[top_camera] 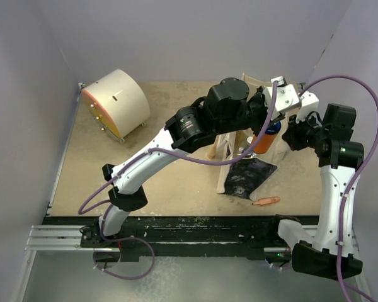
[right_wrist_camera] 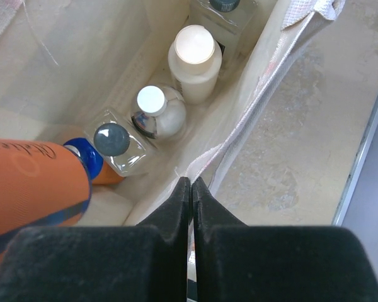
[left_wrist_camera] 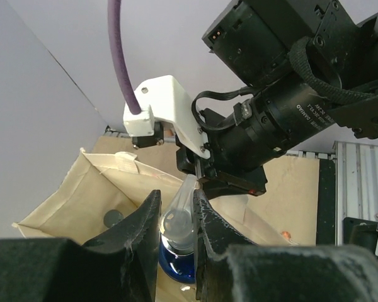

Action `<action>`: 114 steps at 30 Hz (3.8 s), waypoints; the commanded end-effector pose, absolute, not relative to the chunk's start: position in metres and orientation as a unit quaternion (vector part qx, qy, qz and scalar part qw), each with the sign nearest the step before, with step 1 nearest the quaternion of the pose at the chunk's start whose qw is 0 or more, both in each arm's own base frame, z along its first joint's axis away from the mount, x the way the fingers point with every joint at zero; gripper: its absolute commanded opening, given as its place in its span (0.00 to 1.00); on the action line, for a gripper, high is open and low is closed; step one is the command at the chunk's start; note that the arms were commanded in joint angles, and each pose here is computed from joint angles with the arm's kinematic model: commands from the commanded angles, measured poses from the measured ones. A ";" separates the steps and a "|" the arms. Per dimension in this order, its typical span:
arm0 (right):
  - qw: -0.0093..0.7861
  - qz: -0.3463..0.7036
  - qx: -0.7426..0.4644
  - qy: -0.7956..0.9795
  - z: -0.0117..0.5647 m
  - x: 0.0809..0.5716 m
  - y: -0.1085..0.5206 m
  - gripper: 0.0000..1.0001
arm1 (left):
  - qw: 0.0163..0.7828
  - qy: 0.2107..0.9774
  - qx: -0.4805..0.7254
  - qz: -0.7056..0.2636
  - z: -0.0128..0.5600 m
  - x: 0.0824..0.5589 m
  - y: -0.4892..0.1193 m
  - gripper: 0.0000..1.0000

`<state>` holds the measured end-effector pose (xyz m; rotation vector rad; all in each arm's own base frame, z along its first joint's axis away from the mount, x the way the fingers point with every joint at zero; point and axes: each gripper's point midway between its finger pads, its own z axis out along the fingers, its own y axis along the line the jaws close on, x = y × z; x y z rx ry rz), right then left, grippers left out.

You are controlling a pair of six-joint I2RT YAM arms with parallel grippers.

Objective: Place the personal care products into the canvas bag
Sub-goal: Place the care product in the canvas bag.

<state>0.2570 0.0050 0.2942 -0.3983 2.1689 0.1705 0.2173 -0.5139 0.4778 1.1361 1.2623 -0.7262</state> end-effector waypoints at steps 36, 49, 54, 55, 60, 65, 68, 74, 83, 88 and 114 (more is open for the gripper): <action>0.484 0.084 -0.164 0.855 0.325 0.263 0.011 0.00 | 0.518 0.561 0.462 -0.450 0.464 0.191 -0.539 0.00; 0.495 0.090 -0.179 0.845 0.337 0.265 0.015 0.00 | 0.466 0.536 0.511 -0.484 0.434 0.181 -0.543 0.00; 0.497 0.091 -0.181 0.844 0.338 0.265 0.015 0.00 | 0.455 0.519 0.530 -0.493 0.427 0.178 -0.543 0.00; 0.498 0.091 -0.181 0.843 0.338 0.266 0.015 0.00 | 0.453 0.516 0.533 -0.494 0.426 0.179 -0.543 0.00; 0.502 0.091 -0.185 0.840 0.342 0.266 0.016 0.00 | 0.439 0.514 0.546 -0.495 0.410 0.181 -0.542 0.00; 0.500 0.093 -0.183 0.841 0.340 0.268 0.016 0.00 | 0.444 0.504 0.561 -0.484 0.398 0.183 -0.542 0.00; 0.502 0.091 -0.183 0.841 0.341 0.267 0.016 0.00 | 0.442 0.505 0.567 -0.478 0.391 0.184 -0.543 0.00; 0.504 0.092 -0.187 0.838 0.342 0.268 0.016 0.00 | 0.441 0.499 0.576 -0.475 0.385 0.183 -0.543 0.00; 0.506 0.094 -0.190 0.836 0.344 0.267 0.018 0.00 | 0.420 0.503 0.587 -0.476 0.363 0.181 -0.545 0.00; 0.508 0.097 -0.195 0.833 0.346 0.265 0.020 0.00 | 0.407 0.508 0.588 -0.481 0.354 0.178 -0.545 0.00; 0.507 0.112 -0.227 0.824 0.345 0.268 0.027 0.00 | 0.359 0.496 0.606 -0.507 0.338 0.177 -0.537 0.00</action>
